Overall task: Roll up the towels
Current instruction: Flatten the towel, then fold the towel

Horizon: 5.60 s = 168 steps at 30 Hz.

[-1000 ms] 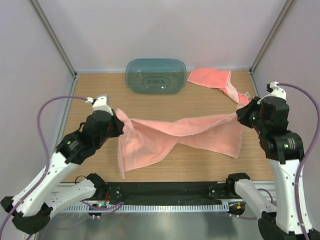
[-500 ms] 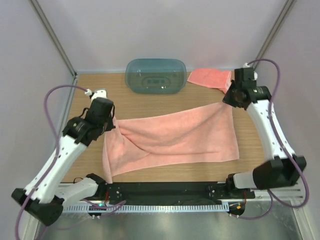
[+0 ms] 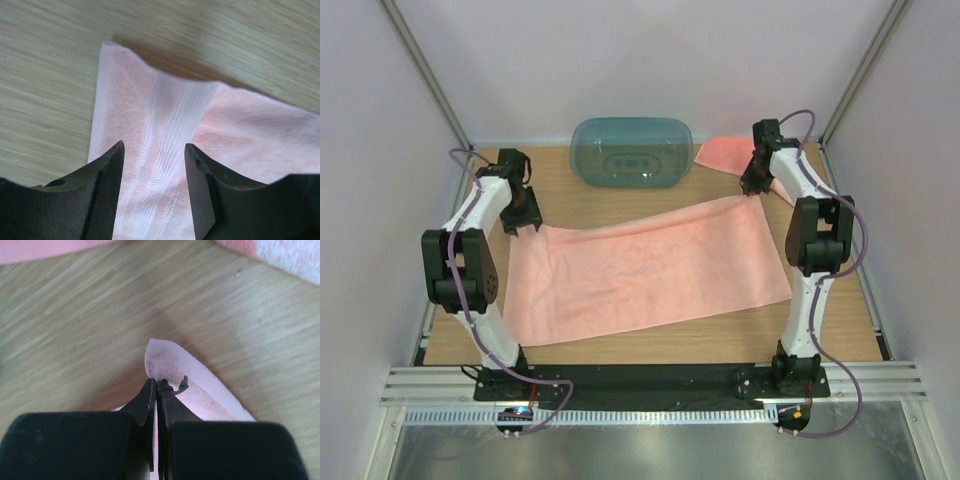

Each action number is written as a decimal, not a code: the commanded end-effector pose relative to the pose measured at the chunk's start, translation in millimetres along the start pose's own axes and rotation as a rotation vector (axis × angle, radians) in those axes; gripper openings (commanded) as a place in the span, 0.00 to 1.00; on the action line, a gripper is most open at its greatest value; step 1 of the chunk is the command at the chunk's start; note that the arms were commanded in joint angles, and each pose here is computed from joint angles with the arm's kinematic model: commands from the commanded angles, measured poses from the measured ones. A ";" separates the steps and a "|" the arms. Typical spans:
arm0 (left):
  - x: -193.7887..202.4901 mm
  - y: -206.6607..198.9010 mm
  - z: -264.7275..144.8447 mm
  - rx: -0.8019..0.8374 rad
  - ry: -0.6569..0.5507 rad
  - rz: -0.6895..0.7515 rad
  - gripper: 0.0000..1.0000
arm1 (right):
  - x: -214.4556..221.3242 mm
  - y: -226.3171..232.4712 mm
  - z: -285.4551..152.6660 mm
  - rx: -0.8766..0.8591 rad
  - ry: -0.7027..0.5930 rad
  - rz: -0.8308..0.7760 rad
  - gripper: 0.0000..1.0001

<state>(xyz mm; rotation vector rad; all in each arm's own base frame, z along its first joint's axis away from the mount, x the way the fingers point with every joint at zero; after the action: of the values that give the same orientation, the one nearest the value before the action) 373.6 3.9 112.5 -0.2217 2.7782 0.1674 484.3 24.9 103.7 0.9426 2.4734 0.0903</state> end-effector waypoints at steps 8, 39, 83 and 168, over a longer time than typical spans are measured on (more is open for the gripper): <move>10.7 33.4 -22.2 -0.018 -0.054 -0.092 0.54 | -62.2 -60.3 19.0 0.117 -0.092 0.169 0.01; 108.8 -71.8 -18.0 0.414 -0.032 -0.285 0.56 | 118.4 -119.0 -59.0 -0.142 0.130 0.071 0.99; 197.6 0.8 -21.8 0.161 -0.022 -0.751 0.69 | 121.2 -103.9 -128.9 -0.059 -0.074 -0.132 1.00; 115.9 12.3 -77.2 0.192 -0.133 -0.229 0.00 | 162.2 -252.5 -56.1 0.007 0.175 0.707 0.01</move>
<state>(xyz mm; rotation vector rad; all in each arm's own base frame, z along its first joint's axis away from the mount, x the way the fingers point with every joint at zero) 238.5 -9.2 140.9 -0.4787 2.6114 -0.1219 199.9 -58.8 29.9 1.8551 2.1380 0.3929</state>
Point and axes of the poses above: each gripper's point midway between its finger pads, its own z axis out along the fingers, its own y axis along the line the jaws close on, x = y × z, the point moved 2 cm from there along -z, back along the fingers, and after that the axes turned 11 degrees about z, right-handed, at the moved point
